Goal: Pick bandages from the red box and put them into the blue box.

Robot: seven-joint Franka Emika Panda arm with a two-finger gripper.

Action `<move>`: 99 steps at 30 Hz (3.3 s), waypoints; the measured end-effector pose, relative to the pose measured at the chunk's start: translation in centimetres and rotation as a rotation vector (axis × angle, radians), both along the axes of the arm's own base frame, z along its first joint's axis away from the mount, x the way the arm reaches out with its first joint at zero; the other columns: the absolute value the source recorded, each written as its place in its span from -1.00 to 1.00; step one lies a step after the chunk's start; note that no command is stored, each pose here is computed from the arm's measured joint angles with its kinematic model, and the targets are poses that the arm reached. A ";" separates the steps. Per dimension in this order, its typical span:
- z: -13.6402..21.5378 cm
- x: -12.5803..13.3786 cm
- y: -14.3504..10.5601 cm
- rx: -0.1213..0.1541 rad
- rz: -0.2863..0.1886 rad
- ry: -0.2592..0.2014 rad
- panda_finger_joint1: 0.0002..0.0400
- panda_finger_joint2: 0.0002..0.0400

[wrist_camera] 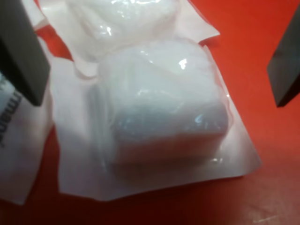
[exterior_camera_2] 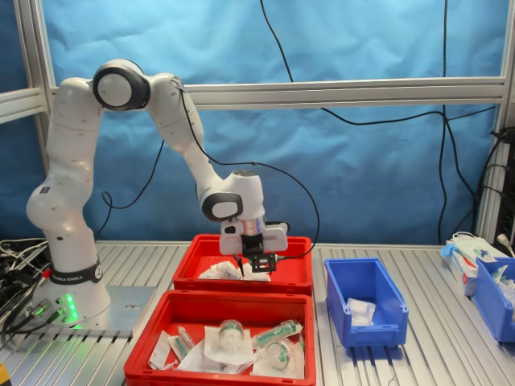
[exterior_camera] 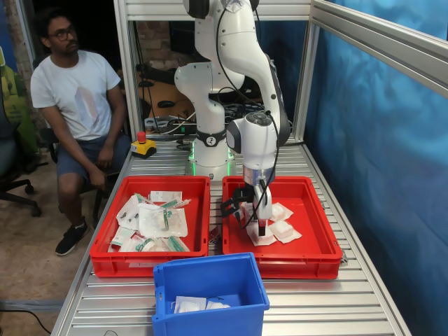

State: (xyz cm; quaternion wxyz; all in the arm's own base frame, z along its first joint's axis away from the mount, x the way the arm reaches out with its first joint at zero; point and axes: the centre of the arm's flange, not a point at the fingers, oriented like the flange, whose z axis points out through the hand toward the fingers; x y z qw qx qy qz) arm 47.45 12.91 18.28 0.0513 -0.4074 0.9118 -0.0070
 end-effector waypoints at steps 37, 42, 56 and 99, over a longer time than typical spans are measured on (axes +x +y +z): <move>-2.8 3.0 0.8 0.008 -0.004 0.011 1.00 1.00; -2.9 3.5 0.9 0.010 -0.005 0.006 1.00 1.00; -3.2 3.9 1.2 0.011 -0.002 0.005 1.00 1.00; -3.2 5.2 1.5 0.017 -0.003 -0.012 0.83 0.83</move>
